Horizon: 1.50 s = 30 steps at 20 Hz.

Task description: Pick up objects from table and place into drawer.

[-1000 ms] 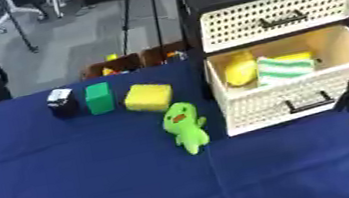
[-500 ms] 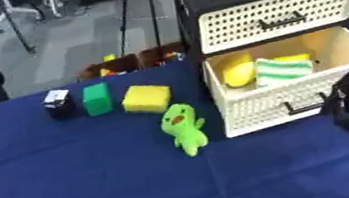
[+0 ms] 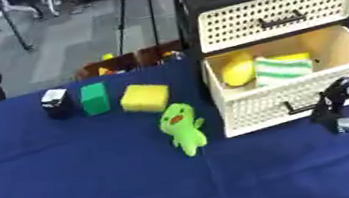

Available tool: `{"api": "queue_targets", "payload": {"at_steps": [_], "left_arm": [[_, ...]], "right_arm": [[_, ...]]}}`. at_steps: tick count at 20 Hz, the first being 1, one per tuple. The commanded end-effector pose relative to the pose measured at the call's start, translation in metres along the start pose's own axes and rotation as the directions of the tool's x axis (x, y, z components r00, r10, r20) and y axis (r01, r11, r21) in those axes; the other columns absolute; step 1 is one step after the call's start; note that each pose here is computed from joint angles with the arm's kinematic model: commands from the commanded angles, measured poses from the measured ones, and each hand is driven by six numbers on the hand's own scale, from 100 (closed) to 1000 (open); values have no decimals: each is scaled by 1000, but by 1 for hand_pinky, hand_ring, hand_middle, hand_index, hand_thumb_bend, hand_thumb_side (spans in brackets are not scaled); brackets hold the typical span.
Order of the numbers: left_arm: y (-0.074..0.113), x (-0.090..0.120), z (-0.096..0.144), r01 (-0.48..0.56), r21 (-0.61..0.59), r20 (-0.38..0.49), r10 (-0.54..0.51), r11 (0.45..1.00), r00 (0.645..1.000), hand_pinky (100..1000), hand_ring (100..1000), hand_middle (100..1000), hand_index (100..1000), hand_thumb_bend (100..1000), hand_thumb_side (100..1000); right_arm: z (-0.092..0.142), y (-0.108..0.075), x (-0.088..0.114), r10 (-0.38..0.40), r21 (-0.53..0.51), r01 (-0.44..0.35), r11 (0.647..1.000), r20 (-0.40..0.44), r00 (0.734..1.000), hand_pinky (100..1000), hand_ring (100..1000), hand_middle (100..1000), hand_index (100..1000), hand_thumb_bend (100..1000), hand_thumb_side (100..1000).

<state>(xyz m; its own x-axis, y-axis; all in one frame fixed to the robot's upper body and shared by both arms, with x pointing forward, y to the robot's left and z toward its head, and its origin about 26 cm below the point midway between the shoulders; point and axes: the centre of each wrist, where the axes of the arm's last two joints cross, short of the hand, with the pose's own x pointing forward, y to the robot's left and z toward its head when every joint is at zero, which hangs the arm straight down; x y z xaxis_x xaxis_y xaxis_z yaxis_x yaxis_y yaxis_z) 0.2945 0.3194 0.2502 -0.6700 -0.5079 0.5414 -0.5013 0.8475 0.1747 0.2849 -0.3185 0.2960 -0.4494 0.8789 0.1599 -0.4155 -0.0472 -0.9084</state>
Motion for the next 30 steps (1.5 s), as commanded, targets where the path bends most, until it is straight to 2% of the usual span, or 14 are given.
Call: {"api": "queue_targets", "payload": {"at_steps": [1, 11, 14, 20, 30], "left_arm": [[3, 6, -6, 2, 4, 27, -2, 1000, 1000, 406, 597, 703, 944, 530, 929], [4, 5, -5, -2, 24, 20, 1, 1000, 1000, 404, 597, 701, 944, 529, 927], [4, 5, -5, -4, 28, 19, 4, 1000, 1000, 403, 597, 701, 944, 529, 926], [4, 4, -3, -4, 31, 12, 4, 1000, 1000, 401, 595, 700, 944, 526, 926], [5, 2, -1, -4, 50, 6, 4, 999, 1000, 413, 573, 702, 945, 520, 928]], "right_arm": [[4, -7, 5, -10, -2, 10, 1000, -34, 999, 491, 726, 725, 834, 100, 1000], [-2, -3, 3, -81, 42, 87, 995, -136, 987, 512, 744, 734, 830, 100, 1000], [-4, -2, -1, -87, 46, 95, 994, -154, 984, 544, 765, 743, 833, 100, 1000], [-11, -4, -17, -110, 28, 118, 993, -206, 972, 585, 793, 775, 842, 100, 1000], [-22, -8, -49, -165, -20, 166, 986, -275, 947, 599, 807, 788, 848, 100, 1000]]}}
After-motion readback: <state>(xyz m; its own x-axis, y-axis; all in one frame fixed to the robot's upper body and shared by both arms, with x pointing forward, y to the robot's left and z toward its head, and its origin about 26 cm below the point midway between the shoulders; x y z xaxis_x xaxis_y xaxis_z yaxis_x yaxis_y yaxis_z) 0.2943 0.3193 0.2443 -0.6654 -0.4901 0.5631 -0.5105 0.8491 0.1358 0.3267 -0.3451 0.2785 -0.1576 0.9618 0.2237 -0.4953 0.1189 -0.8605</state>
